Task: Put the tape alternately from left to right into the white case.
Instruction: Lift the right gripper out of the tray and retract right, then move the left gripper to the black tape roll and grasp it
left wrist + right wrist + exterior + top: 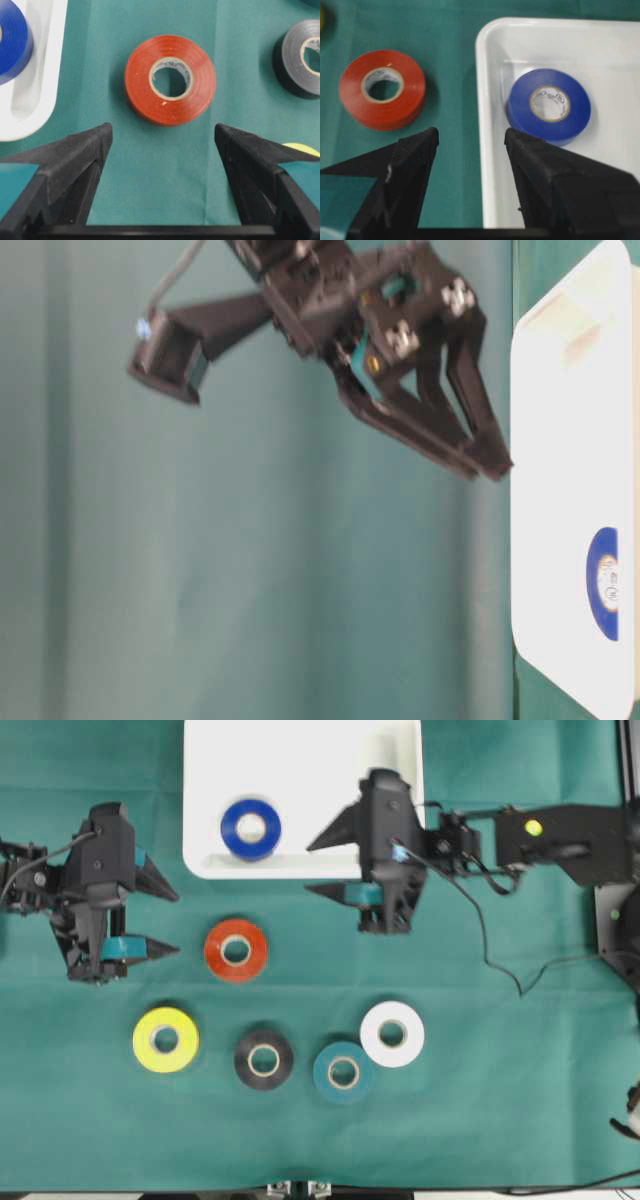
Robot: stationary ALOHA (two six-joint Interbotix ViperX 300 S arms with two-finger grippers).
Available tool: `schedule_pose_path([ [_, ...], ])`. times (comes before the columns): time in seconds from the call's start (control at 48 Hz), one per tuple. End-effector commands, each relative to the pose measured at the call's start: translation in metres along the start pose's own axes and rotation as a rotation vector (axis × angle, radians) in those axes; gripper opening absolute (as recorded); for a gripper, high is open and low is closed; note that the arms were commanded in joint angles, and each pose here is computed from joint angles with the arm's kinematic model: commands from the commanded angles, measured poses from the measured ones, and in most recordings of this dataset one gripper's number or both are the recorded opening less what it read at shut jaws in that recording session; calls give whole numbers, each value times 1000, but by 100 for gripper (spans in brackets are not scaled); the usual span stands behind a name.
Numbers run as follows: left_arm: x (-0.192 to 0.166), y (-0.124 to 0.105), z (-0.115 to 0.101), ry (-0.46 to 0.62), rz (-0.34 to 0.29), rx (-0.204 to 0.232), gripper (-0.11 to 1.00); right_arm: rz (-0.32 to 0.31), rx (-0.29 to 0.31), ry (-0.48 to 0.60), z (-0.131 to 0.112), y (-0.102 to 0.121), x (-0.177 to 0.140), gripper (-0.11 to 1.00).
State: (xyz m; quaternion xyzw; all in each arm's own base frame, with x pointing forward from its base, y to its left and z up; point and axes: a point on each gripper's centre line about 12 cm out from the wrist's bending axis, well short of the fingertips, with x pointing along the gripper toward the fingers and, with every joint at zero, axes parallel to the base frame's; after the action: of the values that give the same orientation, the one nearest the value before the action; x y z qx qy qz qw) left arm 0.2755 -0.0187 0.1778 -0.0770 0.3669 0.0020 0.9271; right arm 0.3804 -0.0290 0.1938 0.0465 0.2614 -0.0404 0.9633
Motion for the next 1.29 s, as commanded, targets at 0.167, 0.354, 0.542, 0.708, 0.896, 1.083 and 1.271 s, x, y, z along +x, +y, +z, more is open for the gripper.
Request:
schedule_pose_path([
  [0.167, -2, -1, 5, -18, -4, 1, 40, 45, -5, -136, 2, 8, -31, 66],
  [0.354, -2, -2, 6, -24, -6, 2, 39, 67, -1, -155, -9, 13, -43, 66],
  [0.542, -2, -1, 6, -24, -5, 1, 39, 88, 17, -118, -25, 20, -47, 66],
  [0.708, -2, -1, 6, -24, -5, 1, 40, 97, 51, -91, -33, 23, -47, 66],
  [0.896, 5, -1, 5, -15, -3, 1, 39, 108, 61, -82, -37, 27, -48, 66],
  [1.083, 10, -2, 7, -9, -3, 0, 39, 112, 60, -80, -37, 28, -48, 66],
  [1.271, 12, -11, 7, -3, -24, 20, 39, 112, 57, -77, -38, 28, -48, 66],
])
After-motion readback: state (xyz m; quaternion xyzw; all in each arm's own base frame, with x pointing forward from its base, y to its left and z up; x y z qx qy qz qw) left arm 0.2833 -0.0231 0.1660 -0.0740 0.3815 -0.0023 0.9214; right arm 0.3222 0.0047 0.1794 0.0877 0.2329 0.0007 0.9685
